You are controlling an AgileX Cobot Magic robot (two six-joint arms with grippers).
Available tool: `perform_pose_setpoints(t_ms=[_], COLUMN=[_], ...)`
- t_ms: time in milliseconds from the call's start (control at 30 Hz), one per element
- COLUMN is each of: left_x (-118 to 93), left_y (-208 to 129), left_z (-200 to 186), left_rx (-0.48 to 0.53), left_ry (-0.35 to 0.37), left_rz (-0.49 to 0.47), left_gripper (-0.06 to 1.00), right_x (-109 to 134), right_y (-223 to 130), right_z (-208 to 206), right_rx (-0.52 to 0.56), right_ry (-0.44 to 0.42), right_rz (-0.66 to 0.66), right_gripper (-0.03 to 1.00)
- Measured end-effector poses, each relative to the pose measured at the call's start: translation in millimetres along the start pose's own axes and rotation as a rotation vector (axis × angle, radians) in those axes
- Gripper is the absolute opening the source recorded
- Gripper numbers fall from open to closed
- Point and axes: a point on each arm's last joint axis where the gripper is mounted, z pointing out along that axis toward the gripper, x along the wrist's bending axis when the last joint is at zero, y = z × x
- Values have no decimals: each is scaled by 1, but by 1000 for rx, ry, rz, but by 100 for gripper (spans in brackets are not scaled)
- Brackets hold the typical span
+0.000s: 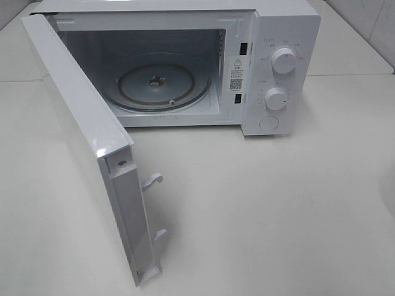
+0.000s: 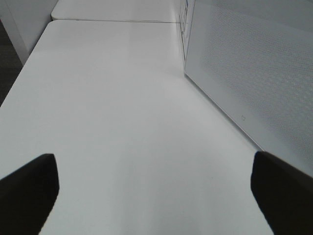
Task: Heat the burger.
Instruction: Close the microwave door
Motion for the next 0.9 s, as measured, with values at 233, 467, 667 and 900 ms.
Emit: perform_pose_setpoints(t_ms=[233,467,667,900], left_x=[0,0,0,0], left_y=[0,0,0,0], left_z=[0,0,0,0], left_rx=[0,0,0,0], left_ry=[0,0,0,0], left_rz=[0,0,0,0], left_gripper=[99,99,99,99], right_x=[-5,-9,-9,-8], right_y=[-25,-54,-65,-65], right_z=[-32,-47,-53,-53], right_rx=[-195,-301,-366,-366], right_ry=[25,23,42,46], right_rz=[-6,-17,-18,-25], right_gripper=[77,89,98,99])
